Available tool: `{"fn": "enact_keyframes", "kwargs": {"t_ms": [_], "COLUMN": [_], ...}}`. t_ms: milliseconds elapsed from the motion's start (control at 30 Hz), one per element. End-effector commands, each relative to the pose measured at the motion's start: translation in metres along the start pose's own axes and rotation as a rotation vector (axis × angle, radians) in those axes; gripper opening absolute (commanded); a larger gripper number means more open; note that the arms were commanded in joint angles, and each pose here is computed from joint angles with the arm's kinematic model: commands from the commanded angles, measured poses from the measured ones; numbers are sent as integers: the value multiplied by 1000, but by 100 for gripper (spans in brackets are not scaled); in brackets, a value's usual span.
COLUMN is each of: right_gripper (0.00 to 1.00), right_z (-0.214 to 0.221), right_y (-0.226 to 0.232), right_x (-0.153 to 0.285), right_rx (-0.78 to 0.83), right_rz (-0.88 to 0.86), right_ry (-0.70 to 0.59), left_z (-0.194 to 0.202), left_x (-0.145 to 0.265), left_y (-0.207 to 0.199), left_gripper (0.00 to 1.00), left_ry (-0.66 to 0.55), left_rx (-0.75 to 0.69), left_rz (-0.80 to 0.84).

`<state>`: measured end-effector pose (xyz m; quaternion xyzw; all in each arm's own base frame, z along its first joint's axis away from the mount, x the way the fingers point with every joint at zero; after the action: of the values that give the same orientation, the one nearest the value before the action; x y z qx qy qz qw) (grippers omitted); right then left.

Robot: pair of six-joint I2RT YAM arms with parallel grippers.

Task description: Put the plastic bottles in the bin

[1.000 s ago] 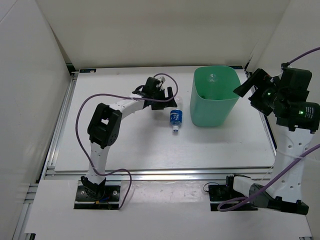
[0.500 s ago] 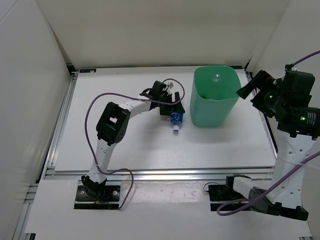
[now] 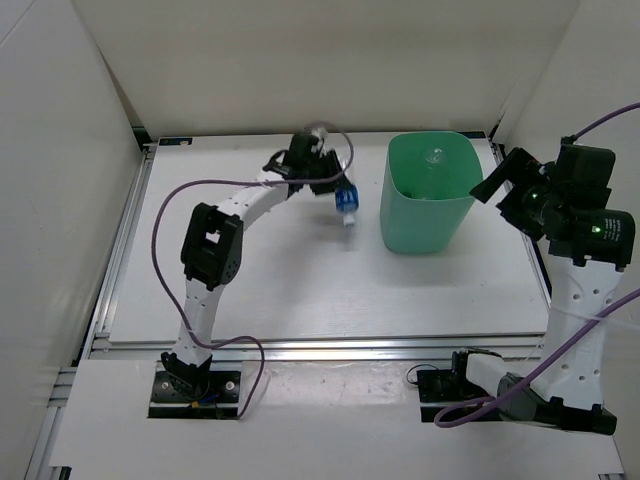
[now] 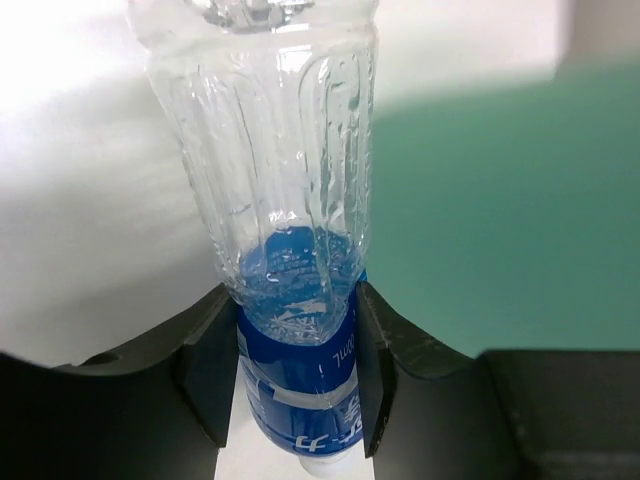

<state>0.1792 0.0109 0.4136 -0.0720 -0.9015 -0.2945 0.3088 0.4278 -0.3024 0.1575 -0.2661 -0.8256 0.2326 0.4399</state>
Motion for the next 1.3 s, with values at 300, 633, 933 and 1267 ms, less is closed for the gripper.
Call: {"fn": "enact_keyframes", "kwargs": {"t_ms": [300, 633, 933, 1267], "right_gripper": [100, 100, 100, 100], "right_z": [-7, -21, -9, -9], "right_y": [4, 17, 7, 12], "right_x": [-8, 35, 48, 21], "right_rx": [-9, 22, 18, -16], "right_rz": [-27, -75, -33, -60], "right_ry": [-6, -159, -193, -58], "left_z": [-170, -62, -74, -24], "left_x": [168, 72, 124, 253], "left_y": [-208, -239, -222, -89], "left_gripper": [49, 82, 100, 100], "left_ry": [-777, -518, -665, -814], "left_rx": [-213, -446, -524, -314], "left_rz": [501, 537, 288, -277]}}
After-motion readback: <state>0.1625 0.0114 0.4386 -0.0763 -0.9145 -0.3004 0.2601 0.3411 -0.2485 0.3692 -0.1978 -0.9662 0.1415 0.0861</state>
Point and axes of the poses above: each gripper's point midway between its finger pads, its own x axis back along the fingers, its own y axis along the line the jaws close on, z = x × y, the point moved 9 cm from there along x, back along the fingers, and after that the axes turned 3 degrees about -x, right-handed, at the moved point
